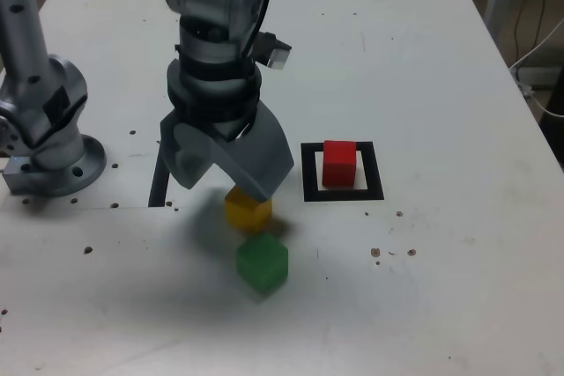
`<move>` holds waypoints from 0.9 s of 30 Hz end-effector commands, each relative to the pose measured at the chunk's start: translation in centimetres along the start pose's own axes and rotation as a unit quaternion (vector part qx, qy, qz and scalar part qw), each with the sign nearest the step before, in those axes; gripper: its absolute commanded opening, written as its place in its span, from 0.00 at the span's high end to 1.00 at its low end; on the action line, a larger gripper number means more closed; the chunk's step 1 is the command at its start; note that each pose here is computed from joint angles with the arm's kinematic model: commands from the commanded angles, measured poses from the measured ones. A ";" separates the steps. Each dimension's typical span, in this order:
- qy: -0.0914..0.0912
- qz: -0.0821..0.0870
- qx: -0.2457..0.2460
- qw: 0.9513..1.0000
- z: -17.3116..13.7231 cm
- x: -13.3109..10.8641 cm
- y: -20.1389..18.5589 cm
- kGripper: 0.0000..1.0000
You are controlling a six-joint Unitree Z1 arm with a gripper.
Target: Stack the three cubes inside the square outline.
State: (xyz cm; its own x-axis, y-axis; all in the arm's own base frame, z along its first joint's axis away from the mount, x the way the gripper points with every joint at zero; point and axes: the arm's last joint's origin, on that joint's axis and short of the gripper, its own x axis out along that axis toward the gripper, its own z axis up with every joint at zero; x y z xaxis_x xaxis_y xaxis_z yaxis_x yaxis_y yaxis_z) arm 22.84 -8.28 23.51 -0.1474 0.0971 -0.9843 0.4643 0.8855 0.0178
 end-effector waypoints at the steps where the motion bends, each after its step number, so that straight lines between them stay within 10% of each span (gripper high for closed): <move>1: 0.002 0.002 0.002 1.000 0.3 0.4 -0.2 0.07; 19: 0.021 0.024 -0.011 0.999 2.1 2.7 0.1 0.15; 27: 0.028 0.023 -0.016 0.999 1.8 2.6 0.2 0.34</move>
State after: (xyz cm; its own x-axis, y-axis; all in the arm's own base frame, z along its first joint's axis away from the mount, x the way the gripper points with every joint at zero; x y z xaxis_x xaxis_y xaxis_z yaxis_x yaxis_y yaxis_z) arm 24.19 -8.78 20.60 -0.1719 0.1624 -0.9716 0.4491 0.8908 0.0694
